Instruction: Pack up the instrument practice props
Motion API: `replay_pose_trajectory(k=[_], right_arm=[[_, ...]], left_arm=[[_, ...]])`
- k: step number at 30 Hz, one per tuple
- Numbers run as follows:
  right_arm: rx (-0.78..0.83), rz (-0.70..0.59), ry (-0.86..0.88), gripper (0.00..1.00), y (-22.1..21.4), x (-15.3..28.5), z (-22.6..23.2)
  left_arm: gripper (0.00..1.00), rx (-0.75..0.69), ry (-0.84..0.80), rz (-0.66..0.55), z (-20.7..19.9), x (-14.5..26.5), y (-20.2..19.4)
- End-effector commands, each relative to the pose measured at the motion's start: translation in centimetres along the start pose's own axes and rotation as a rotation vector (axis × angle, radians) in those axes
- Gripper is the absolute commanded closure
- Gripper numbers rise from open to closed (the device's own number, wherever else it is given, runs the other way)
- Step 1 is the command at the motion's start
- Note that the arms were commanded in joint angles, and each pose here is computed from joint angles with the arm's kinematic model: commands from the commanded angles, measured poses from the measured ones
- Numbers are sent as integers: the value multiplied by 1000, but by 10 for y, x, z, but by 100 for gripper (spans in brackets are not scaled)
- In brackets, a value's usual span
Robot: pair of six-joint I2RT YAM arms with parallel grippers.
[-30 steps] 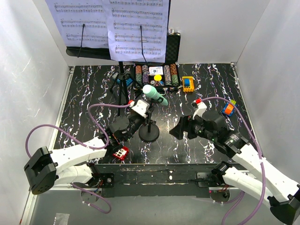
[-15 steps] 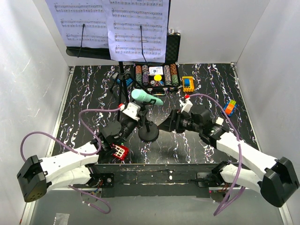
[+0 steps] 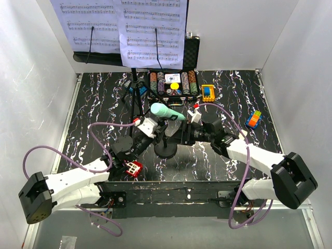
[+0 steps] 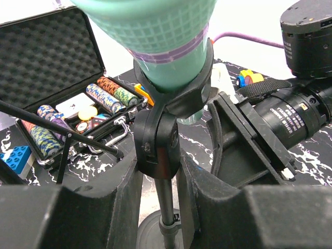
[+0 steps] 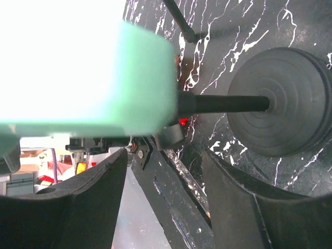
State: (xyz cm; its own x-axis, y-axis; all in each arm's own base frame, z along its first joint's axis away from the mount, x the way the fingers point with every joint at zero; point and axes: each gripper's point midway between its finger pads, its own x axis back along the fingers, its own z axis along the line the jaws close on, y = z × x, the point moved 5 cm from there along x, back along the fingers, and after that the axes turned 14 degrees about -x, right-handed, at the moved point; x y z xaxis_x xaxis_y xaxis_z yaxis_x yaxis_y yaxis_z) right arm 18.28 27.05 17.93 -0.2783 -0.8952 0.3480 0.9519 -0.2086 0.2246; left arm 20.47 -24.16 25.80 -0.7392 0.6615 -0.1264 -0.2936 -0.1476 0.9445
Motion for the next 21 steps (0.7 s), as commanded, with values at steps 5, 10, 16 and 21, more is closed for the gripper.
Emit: replay_pose_trajectory(k=[5, 10, 16, 21], right_arm=[[27, -10, 115, 47, 9, -7, 16], [7, -30, 113, 51, 10, -8, 11], [-4, -57, 111, 59, 13, -10, 6], [-4, -49, 122, 73, 15, -13, 7]], left_arm=[[100, -13, -1, 54, -3, -6, -10], [100, 16, 28, 110, -1, -7, -15], [100, 36, 29, 131, -3, -7, -19], [100, 39, 20, 141, -4, -7, -21]])
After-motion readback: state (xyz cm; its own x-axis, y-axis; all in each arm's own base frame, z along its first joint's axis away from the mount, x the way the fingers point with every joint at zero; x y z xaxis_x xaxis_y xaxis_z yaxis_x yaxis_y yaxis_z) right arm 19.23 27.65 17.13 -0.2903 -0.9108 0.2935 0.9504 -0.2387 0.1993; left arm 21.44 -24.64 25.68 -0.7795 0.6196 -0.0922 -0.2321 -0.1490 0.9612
